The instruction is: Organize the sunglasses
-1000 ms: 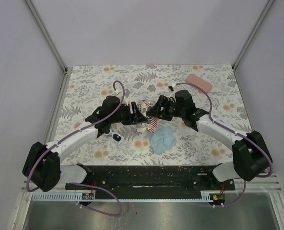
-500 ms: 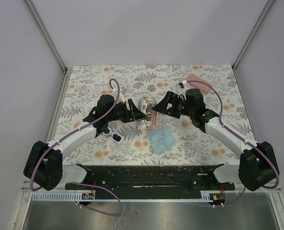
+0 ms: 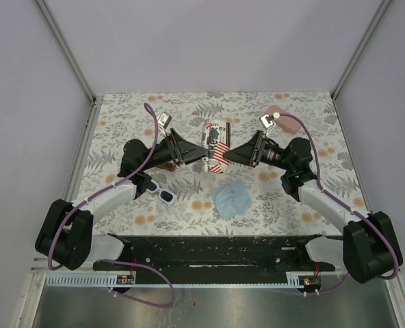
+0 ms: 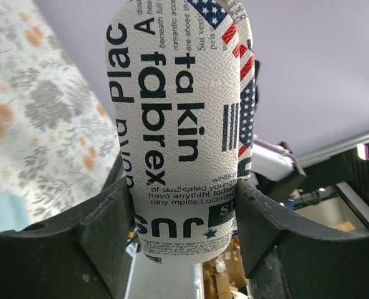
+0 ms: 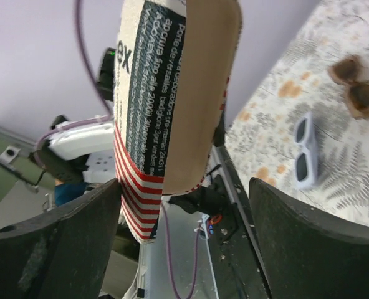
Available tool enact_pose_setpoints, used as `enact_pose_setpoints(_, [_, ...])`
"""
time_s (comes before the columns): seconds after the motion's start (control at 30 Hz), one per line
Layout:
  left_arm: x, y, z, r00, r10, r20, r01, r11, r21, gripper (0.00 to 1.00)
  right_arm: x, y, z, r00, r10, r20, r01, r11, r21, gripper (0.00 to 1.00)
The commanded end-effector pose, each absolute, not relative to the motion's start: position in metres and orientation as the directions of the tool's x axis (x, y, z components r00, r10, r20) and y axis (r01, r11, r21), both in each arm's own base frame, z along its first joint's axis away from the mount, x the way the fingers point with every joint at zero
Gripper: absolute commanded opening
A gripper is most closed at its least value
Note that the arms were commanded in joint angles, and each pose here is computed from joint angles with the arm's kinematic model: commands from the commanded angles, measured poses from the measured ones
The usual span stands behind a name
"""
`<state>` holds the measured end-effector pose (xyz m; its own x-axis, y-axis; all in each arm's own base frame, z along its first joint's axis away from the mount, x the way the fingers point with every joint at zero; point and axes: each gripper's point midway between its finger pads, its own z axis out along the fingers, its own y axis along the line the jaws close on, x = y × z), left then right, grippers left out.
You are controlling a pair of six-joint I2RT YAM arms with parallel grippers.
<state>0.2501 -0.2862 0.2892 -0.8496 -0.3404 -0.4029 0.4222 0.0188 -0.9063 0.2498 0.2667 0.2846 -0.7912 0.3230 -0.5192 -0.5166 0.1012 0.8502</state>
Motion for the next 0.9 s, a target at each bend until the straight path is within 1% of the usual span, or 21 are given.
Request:
enact_pose_setpoints(0.0, [0.225, -0.281, 0.337, -0.832, -0.329, -0.448, 0.519, -0.171, -0.838, 0.30, 0.217, 0.263, 0.338, -0.730, 0.332, -0.598, -0.656, -0.092, 0.749, 0.86])
enact_pose_setpoints(0.1, [0.224, -0.281, 0.333, -0.834, -0.331, -0.441, 0.512, -0.167, -0.843, 0.30, 0.211, 0.260, 0.350, -0.713, 0.346, -0.610, -0.680, -0.128, 0.722, 0.81])
enact_pose_setpoints(0.27, [0.225, -0.281, 0.328, -0.838, -0.326, -0.437, 0.501, -0.145, -0.853, 0.31, 0.210, 0.260, 0.355, -0.716, 0.347, -0.605, -0.680, -0.154, 0.717, 0.76])
enact_pose_setpoints(0.33, [0.225, -0.282, 0.326, -0.836, -0.323, -0.443, 0.502, -0.124, -0.856, 0.31, 0.212, 0.261, 0.354, -0.725, 0.345, -0.595, -0.670, -0.158, 0.725, 0.76])
enact_pose_setpoints(0.4, [0.227, -0.282, 0.323, -0.830, -0.321, -0.456, 0.507, -0.093, -0.857, 0.31, 0.215, 0.263, 0.351, -0.733, 0.340, -0.589, -0.660, -0.148, 0.736, 0.82])
enact_pose_setpoints(0.43, [0.229, -0.282, 0.318, -0.820, -0.319, -0.475, 0.517, -0.058, -0.854, 0.31, 0.219, 0.264, 0.348, -0.733, 0.342, -0.587, -0.655, -0.126, 0.745, 0.85])
enact_pose_setpoints(0.5, [0.233, -0.281, 0.310, -0.802, -0.313, -0.509, 0.529, 0.026, -0.849, 0.31, 0.233, 0.266, 0.335, -0.745, 0.351, -0.567, -0.620, -0.049, 0.783, 0.86])
enact_pose_setpoints(0.53, [0.237, -0.280, 0.304, -0.787, -0.303, -0.537, 0.536, 0.093, -0.839, 0.31, 0.243, 0.265, 0.328, -0.737, 0.371, -0.565, -0.606, 0.009, 0.796, 0.87])
enact_pose_setpoints(0.57, [0.244, -0.278, 0.298, -0.758, -0.298, -0.580, 0.553, 0.176, -0.814, 0.31, 0.254, 0.263, 0.316, -0.735, 0.388, -0.556, -0.567, 0.097, 0.818, 0.89])
enact_pose_setpoints(0.6, [0.251, -0.271, 0.287, -0.746, -0.289, -0.599, 0.530, 0.286, -0.798, 0.31, 0.265, 0.258, 0.295, -0.750, 0.407, -0.521, -0.482, 0.203, 0.852, 0.90])
enact_pose_setpoints(0.63, [0.257, -0.265, 0.282, -0.719, -0.272, -0.639, 0.533, 0.375, -0.759, 0.32, 0.270, 0.253, 0.290, -0.724, 0.417, -0.549, -0.481, 0.265, 0.836, 0.91])
enact_pose_setpoints(0.67, [0.259, -0.258, 0.276, -0.715, -0.257, -0.650, 0.513, 0.439, -0.738, 0.33, 0.268, 0.250, 0.292, -0.704, 0.418, -0.575, -0.499, 0.286, 0.818, 0.91])
enact_pose_setpoints(0.7, [0.260, -0.254, 0.273, -0.708, -0.243, -0.663, 0.509, 0.476, -0.717, 0.33, 0.267, 0.248, 0.294, -0.688, 0.414, -0.596, -0.514, 0.302, 0.803, 0.91])
enact_pose_setpoints(0.8, [0.257, -0.254, 0.273, -0.713, -0.226, -0.664, 0.514, 0.476, -0.714, 0.34, 0.267, 0.246, 0.290, -0.683, 0.395, -0.614, -0.509, 0.346, 0.788, 0.92])
enact_pose_setpoints(0.87, [0.255, -0.260, 0.275, -0.727, -0.231, -0.646, 0.523, 0.424, -0.740, 0.34, 0.267, 0.250, 0.288, -0.705, 0.370, -0.605, -0.510, 0.329, 0.795, 0.91])
